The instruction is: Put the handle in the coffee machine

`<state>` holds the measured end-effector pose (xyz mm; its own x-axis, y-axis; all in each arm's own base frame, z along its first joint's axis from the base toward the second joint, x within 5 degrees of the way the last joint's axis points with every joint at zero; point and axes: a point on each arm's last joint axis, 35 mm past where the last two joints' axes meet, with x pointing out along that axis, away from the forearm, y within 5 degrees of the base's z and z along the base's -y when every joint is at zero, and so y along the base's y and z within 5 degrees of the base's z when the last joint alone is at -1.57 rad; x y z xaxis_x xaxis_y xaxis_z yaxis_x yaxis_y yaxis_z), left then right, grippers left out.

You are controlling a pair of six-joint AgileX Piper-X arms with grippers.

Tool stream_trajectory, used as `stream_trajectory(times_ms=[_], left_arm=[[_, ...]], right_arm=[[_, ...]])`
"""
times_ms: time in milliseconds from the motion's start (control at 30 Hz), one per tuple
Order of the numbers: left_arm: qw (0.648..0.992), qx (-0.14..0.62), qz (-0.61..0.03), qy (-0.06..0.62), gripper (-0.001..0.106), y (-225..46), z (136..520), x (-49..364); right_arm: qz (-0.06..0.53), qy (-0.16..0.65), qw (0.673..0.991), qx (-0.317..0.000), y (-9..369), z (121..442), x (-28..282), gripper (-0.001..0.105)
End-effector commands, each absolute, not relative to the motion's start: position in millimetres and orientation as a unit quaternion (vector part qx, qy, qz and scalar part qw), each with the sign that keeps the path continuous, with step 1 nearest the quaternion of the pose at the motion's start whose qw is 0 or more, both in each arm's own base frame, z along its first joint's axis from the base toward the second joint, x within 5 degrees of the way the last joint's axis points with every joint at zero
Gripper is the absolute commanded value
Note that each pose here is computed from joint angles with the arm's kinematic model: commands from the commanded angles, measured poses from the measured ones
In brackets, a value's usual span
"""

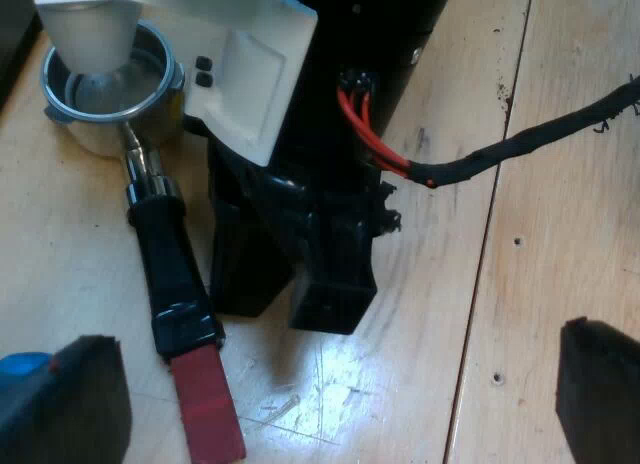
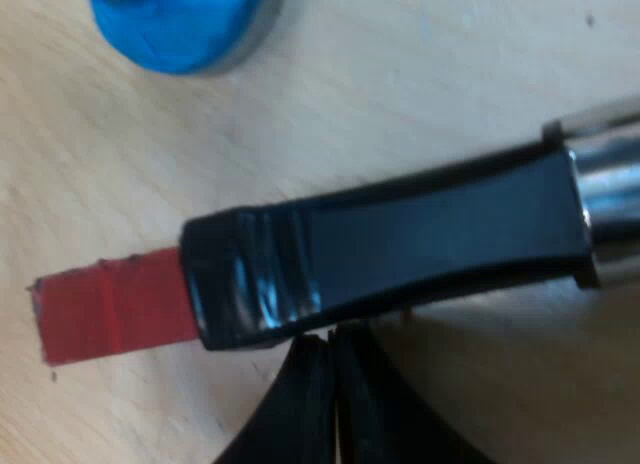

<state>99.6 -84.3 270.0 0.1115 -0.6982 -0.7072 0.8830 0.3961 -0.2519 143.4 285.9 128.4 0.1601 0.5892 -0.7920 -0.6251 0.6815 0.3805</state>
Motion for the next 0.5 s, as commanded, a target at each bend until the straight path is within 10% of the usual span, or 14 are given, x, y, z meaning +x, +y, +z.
stream_trajectory(times_ms=[33, 500], left_arm=[[0.739, 0.116, -0.533, 0.395, 0.087, -84, 272, 100], [0.738, 0.116, -0.533, 0.397, 0.087, -84, 272, 100]], right_arm=[[0.404, 0.51, 0.759, -0.018, 287, 131, 143, 0.0], [0.37, 0.496, 0.785, -0.038, 262, 183, 134, 0.0]])
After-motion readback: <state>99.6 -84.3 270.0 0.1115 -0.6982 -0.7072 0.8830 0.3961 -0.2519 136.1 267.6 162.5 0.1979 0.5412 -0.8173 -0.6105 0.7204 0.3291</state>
